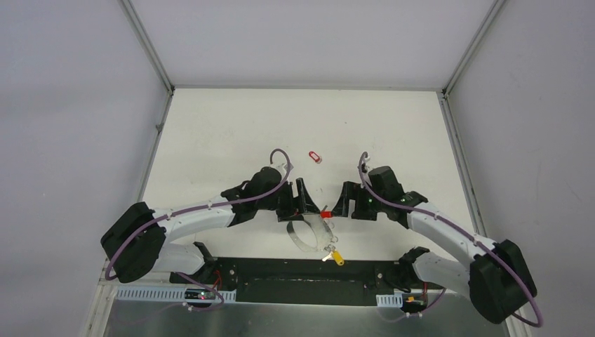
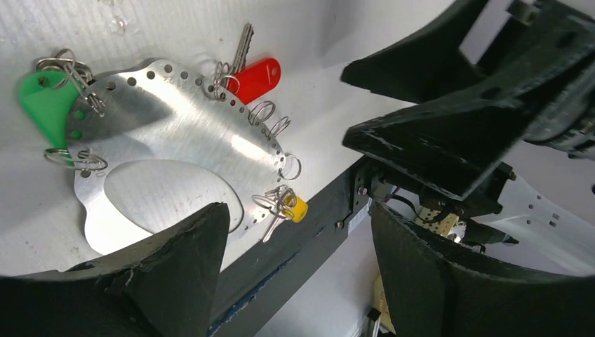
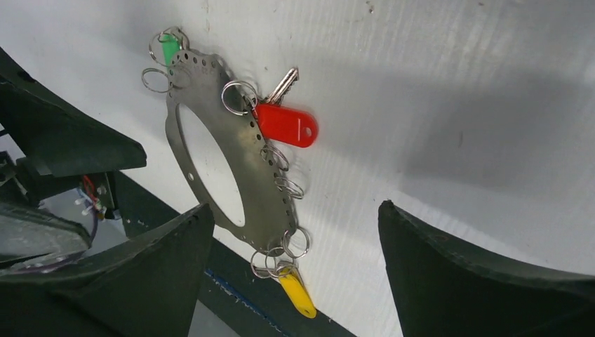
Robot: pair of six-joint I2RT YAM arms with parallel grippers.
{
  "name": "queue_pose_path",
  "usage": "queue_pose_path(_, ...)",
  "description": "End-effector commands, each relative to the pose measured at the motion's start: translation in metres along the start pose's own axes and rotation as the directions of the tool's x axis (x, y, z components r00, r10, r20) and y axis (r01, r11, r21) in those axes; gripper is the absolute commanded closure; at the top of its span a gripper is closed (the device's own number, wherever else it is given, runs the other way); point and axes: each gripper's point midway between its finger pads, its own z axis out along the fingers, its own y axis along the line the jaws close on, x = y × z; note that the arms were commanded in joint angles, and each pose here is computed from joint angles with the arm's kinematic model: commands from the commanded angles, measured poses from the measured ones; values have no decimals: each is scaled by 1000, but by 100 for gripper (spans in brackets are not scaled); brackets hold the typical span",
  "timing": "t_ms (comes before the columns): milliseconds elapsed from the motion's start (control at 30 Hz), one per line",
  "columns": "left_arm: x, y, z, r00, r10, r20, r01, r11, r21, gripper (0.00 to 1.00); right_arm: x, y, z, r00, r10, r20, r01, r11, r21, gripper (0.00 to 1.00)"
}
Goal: Put the keys on the keyring
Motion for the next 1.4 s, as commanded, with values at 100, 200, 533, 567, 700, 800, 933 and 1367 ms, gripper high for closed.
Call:
queue_pose_path(100, -6, -23, -10, 998, -12, 57, 5, 994, 112, 25, -7, 29, 18, 991, 48, -127, -77, 969, -235, 31)
queue_pose_path(200, -5, -23, -17, 997, -12, 70, 3, 993, 122, 25, -5, 29, 24, 986, 54, -157, -94, 961, -261, 46)
queue_pose_path(533, -7, -29, -25, 996, -9, 84, -1, 992, 129, 24, 3, 5, 45, 958, 149, -244, -197, 963, -185, 62)
queue_pose_path(567, -7, -32, -25, 997, -6, 80, -5, 991, 133, 24, 4, 4, 48, 953, 155, -259, -206, 961, -183, 64)
queue_pose_path(700, -9, -39, -23, 998, 9, 68, -19, 989, 144, 24, 8, 7, 56, 936, 157, -315, -230, 951, -208, 72)
queue_pose_path(800, -9, -40, -22, 998, 11, 64, -20, 989, 144, 23, 8, 9, 58, 931, 152, -331, -236, 944, -230, 72)
queue_pose_path(933, -8, -41, -21, 998, 10, 60, -18, 989, 144, 23, 9, 13, 60, 926, 148, -348, -246, 934, -258, 70)
queue_pose_path(1367, -8, -42, -19, 999, 9, 49, -16, 990, 143, 22, 13, 22, 60, 907, 124, -403, -269, 906, -328, 83)
